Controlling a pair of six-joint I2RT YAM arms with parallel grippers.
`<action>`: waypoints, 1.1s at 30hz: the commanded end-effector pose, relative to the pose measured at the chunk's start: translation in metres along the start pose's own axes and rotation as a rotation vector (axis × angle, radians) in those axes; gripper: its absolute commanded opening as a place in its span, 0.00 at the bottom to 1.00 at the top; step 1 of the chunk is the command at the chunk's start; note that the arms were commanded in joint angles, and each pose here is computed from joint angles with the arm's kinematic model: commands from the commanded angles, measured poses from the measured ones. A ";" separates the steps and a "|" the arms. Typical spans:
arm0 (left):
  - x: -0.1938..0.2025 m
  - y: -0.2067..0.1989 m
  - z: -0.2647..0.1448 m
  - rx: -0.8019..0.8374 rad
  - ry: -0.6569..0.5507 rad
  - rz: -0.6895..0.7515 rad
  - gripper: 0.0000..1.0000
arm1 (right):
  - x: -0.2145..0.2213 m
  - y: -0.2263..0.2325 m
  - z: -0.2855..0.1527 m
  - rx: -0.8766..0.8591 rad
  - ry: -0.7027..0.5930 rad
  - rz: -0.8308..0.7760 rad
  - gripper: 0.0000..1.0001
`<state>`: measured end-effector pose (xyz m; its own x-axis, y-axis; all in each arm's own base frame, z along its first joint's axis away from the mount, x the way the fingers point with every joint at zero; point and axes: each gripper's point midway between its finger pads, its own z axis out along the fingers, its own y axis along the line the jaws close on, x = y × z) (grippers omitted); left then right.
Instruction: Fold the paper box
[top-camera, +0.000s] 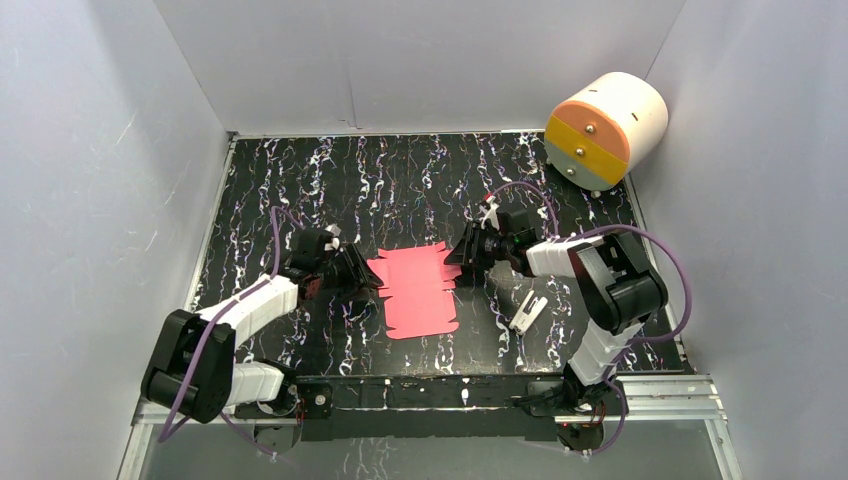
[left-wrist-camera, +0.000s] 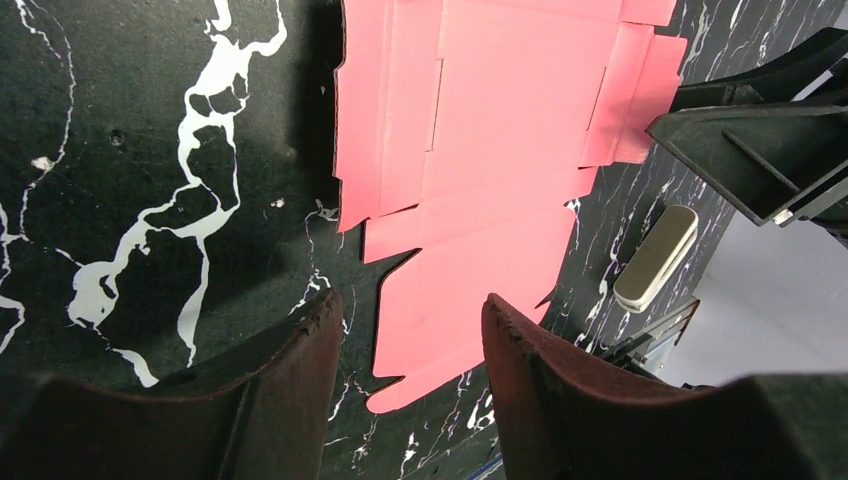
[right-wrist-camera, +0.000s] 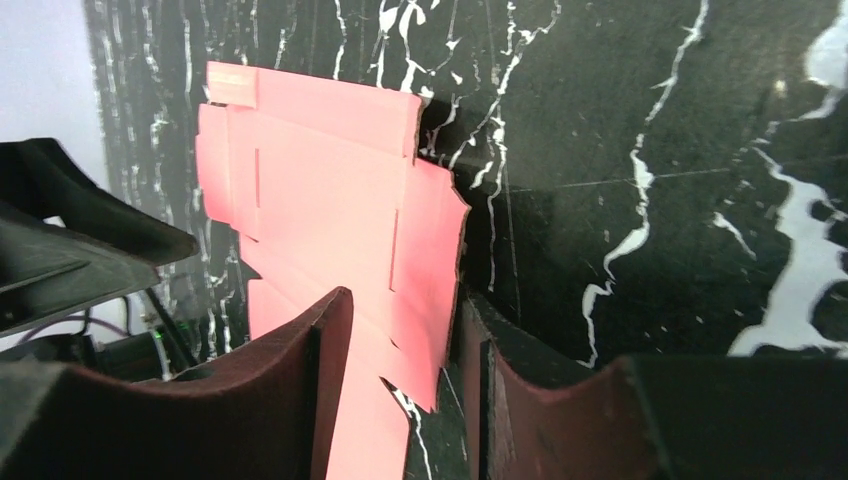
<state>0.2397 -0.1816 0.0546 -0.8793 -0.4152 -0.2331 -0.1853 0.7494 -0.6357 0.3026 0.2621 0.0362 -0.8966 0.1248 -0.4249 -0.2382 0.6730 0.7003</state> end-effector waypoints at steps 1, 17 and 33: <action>0.000 -0.004 0.000 0.040 0.006 -0.025 0.52 | -0.001 0.007 0.006 -0.093 -0.003 0.025 0.49; -0.002 -0.001 0.000 0.131 0.007 -0.133 0.52 | -0.015 0.032 -0.012 -0.317 -0.032 0.156 0.15; 0.001 -0.001 0.014 0.183 0.026 -0.169 0.51 | -0.022 0.044 -0.024 -0.415 -0.052 0.225 0.09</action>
<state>0.2409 -0.1830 0.0397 -0.8496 -0.5166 -0.1064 -0.2719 0.6018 -0.7509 0.3012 0.2696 0.0736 -0.9340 0.2786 -0.2236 -0.1245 0.3327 0.9348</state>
